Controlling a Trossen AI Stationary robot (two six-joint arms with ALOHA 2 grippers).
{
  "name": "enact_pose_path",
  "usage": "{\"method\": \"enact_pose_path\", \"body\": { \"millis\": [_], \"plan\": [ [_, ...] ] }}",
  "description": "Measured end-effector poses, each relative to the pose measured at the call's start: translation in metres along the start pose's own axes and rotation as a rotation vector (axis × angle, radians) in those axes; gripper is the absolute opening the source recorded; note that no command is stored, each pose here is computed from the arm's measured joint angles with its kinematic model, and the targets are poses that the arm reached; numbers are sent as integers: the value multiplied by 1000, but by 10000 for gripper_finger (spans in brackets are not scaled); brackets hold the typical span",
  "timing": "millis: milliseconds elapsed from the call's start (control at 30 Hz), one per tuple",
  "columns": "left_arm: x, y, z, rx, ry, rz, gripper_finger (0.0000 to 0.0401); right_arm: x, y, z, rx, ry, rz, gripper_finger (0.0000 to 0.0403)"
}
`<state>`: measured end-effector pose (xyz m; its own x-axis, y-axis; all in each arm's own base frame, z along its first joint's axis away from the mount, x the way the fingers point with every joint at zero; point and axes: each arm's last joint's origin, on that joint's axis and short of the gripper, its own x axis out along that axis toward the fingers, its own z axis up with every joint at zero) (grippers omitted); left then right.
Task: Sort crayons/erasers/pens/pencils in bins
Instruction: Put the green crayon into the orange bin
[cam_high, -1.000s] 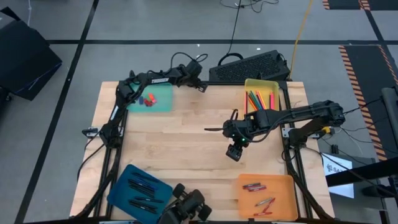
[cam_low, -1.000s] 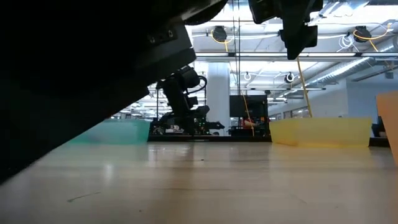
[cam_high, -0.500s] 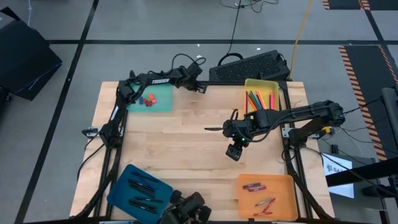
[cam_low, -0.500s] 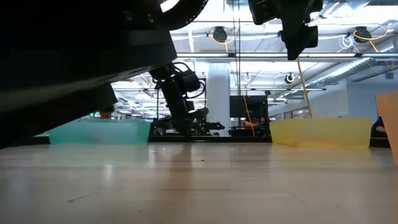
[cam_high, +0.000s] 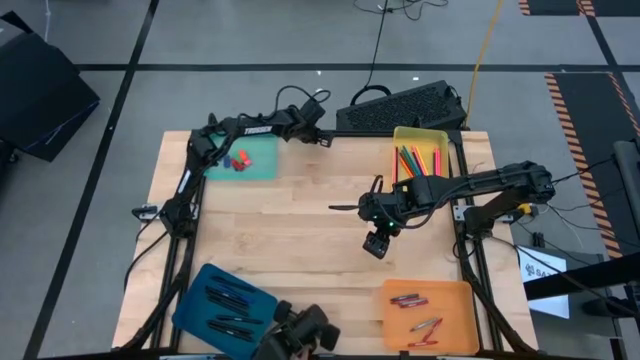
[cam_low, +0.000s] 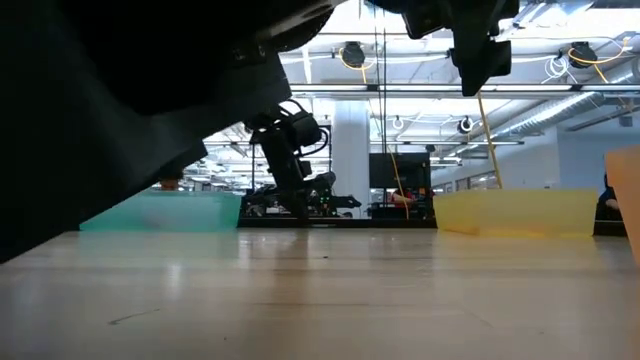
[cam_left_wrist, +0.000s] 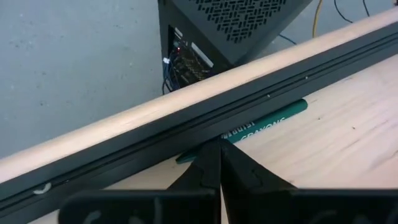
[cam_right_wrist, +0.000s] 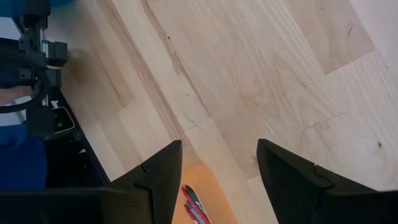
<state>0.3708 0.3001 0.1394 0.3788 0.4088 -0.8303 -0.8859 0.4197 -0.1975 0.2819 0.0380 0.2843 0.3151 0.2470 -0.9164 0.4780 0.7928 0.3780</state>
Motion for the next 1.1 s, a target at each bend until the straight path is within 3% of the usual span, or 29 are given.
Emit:
{"method": "enact_pose_path", "body": {
  "millis": [400,500,700,867,1100],
  "plan": [
    [0,13,-2,-22,144,-97,0,0,1,-1,-11,17,20,201],
    [-17,8,-2,16,166,-98,0,0,1,-1,-13,18,20,201],
    [-68,-18,18,97,-47,-115,0,0,1,-1,-33,18,20,201],
    [-61,-11,20,96,-33,-128,0,0,0,-1,-26,21,18,201],
    [-48,-11,12,329,33,-230,0,0,0,-1,-26,21,18,201]
  ]
}}
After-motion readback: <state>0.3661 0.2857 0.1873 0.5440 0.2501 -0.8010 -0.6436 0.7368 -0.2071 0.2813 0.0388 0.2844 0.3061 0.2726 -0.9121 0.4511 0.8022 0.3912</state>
